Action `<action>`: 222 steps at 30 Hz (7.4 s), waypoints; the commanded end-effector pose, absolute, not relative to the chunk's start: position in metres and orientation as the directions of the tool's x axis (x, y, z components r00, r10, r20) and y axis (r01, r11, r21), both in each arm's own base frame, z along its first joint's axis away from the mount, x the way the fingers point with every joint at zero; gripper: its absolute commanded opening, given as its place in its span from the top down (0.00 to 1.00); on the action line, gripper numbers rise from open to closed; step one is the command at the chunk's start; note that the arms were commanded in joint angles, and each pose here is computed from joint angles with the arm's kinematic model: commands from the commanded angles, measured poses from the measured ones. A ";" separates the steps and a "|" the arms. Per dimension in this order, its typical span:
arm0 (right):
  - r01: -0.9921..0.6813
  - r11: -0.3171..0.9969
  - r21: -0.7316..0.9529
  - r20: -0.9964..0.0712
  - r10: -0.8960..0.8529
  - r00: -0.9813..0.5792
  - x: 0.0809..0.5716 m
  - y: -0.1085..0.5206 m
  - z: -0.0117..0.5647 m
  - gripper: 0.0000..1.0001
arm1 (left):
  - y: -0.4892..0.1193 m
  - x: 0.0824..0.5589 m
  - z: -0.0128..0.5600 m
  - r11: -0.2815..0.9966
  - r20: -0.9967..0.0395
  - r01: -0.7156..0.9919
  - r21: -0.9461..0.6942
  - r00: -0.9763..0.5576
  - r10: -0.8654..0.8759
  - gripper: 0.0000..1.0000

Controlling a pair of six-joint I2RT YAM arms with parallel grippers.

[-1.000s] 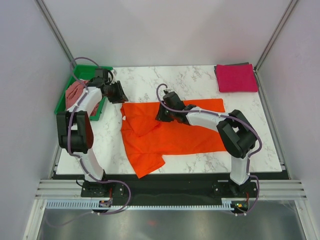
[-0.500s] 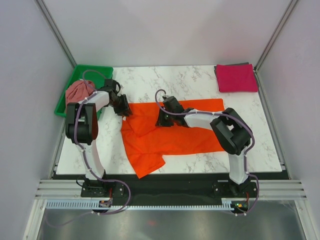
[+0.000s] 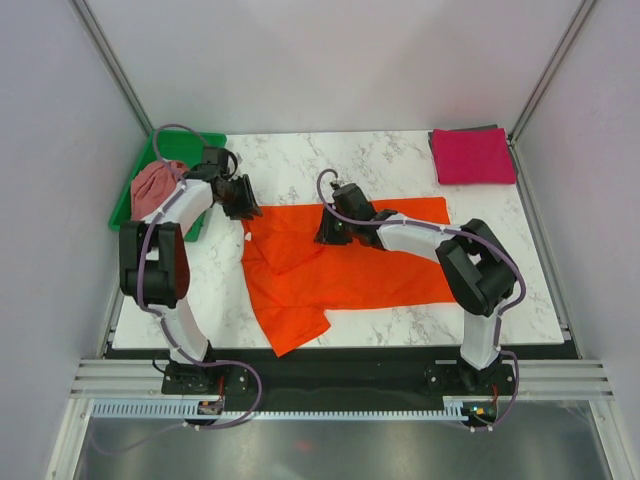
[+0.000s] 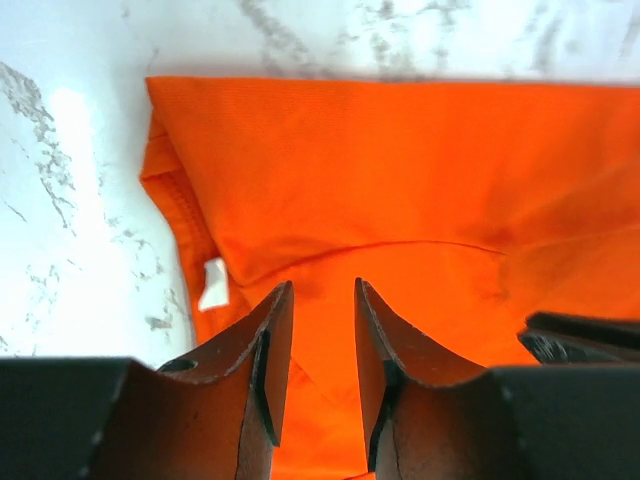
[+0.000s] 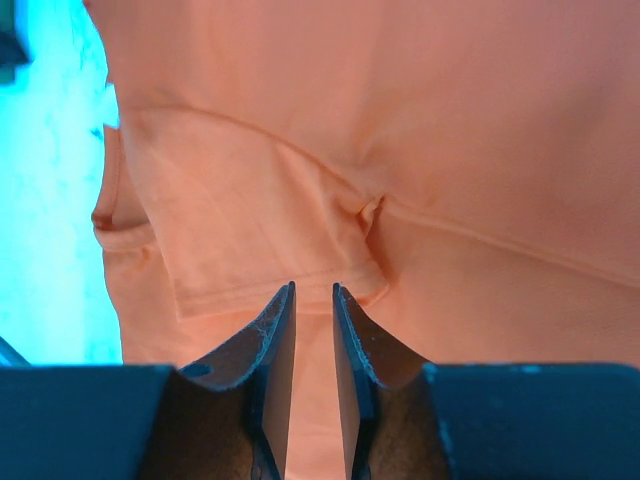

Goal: Fold and stack the t-shirts
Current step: Fold the tshirt

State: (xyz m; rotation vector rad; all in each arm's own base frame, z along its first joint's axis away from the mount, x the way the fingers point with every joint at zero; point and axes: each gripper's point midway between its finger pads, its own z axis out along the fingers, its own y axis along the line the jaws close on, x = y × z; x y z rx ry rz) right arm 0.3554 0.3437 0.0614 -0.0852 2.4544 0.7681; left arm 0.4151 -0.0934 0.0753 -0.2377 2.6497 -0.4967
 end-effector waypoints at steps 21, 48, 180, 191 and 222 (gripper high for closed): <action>0.269 0.934 0.236 -0.644 0.358 -0.677 0.422 0.103 0.077 0.71 | -0.119 0.371 0.076 0.880 -0.355 -0.158 -0.448 -0.872 -0.336 0.58; 0.502 0.861 0.082 -0.677 0.418 -0.606 0.494 -0.032 0.027 0.73 | -0.078 0.445 0.000 0.919 -0.320 -0.229 -0.320 -0.887 -0.332 0.50; 0.290 0.883 0.369 -0.617 0.466 -0.634 0.345 0.031 0.133 0.59 | -0.174 0.160 0.088 0.770 -0.236 -0.357 -0.529 -0.809 -0.538 0.41; 0.298 0.885 0.358 -0.619 0.464 -0.634 0.345 0.029 0.132 0.59 | -0.160 0.139 0.039 0.826 -0.181 -0.412 -0.384 -0.844 -0.505 0.41; 0.310 0.887 0.341 -0.613 0.460 -0.642 0.342 0.027 0.124 0.59 | -0.154 0.126 0.018 0.803 -0.152 -0.520 -0.292 -0.804 -0.575 0.64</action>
